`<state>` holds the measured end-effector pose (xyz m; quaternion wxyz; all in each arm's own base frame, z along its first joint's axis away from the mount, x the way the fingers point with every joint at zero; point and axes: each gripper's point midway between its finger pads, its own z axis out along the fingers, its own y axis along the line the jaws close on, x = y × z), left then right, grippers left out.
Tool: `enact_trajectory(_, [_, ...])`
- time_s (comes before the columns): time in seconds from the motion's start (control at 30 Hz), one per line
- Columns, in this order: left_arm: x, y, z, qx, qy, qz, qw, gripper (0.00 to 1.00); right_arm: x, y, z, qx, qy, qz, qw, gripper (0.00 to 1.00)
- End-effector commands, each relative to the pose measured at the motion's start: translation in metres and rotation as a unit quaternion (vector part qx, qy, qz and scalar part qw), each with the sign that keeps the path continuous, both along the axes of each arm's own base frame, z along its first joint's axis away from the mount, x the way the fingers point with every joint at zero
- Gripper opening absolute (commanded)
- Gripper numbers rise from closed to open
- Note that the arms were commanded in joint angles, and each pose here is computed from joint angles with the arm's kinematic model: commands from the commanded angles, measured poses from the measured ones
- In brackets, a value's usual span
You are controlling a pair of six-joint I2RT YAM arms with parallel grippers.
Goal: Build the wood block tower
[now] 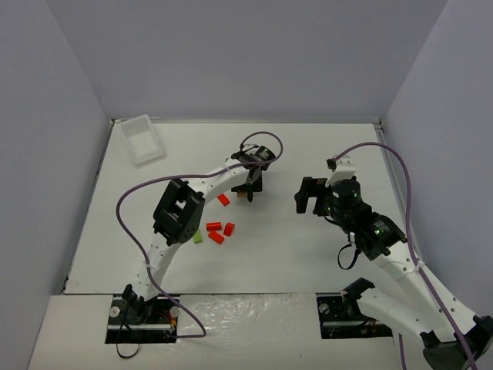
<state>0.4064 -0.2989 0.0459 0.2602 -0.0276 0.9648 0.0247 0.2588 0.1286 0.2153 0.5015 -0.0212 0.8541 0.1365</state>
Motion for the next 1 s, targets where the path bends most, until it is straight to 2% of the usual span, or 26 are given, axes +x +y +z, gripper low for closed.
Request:
enact_trajectory(0.0, [0.009,0.01,0.019,0.009,-0.018,0.01,1.0,0.02,0.006,-0.001,0.009,0.009,-0.018,-0.011,1.0,1.0])
enact_trajectory(0.1, [0.009,0.012,0.018,0.01,-0.017,0.014,1.0,0.08,0.005,-0.001,0.008,0.009,-0.018,-0.01,1.0,1.0])
enact_trajectory(0.4, [0.009,0.015,0.028,0.005,-0.024,0.021,0.999,0.4,0.003,0.0,0.007,0.01,-0.016,-0.004,1.0,1.0])
enact_trajectory(0.47, [0.009,0.014,0.032,0.002,-0.028,0.02,0.999,0.51,0.004,0.0,0.006,0.01,-0.016,-0.004,1.0,1.0])
enact_trajectory(0.6, [0.01,0.015,0.05,-0.008,-0.043,0.023,0.999,0.58,0.004,0.002,0.005,0.009,-0.013,-0.001,1.0,1.0])
enact_trajectory(0.7, [0.012,0.018,0.069,-0.016,-0.059,0.026,0.998,0.66,0.005,0.003,0.007,0.008,-0.015,0.002,1.0,1.0])
enact_trajectory(0.97, [-0.001,0.036,0.122,-0.032,-0.095,0.012,0.995,0.7,0.005,0.005,0.011,0.003,-0.02,0.014,1.0,1.0])
